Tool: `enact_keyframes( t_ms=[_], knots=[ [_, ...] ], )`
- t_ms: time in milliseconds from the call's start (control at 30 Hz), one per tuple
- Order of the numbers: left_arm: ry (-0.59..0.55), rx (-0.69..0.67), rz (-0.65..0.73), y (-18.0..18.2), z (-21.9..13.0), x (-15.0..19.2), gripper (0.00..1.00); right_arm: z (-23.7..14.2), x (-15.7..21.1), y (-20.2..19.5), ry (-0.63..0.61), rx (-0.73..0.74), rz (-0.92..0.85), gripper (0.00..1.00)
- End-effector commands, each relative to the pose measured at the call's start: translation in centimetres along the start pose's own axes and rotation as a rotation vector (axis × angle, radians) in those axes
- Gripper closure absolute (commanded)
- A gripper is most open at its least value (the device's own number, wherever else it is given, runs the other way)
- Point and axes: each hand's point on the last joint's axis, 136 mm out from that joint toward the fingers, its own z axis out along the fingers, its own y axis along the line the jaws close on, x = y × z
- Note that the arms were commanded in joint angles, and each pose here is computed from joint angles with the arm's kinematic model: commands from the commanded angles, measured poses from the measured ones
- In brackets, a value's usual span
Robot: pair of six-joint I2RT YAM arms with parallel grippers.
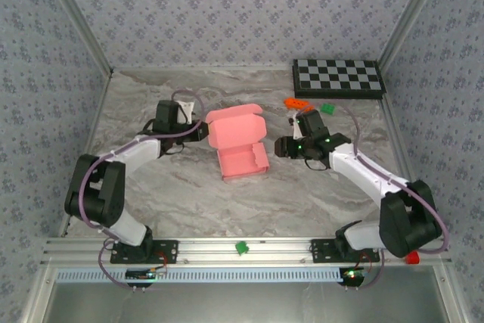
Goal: Fold the paper box
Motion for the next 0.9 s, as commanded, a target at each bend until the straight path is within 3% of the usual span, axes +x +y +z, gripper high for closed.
enact_keyframes(
  t_ms=[0,233,867],
  knots=[
    [-0.156,0.011,0.026,-1.5,-1.4,-2.7,1.00,0.7,-0.9,1.9,0.006,-0.075,0.015,0.45],
    [-0.198,0.022,0.091,-2.2,-2.2,-2.5,1.00,3.2,-2.0,2.9,-0.005,-0.120,0.063,0.47],
    [-0.192,0.026,0.088,-2.3,-2.5,-1.8,1.00,7.7,-3.3,3.7,0.011,-0.128,0.020,0.51]
  ],
)
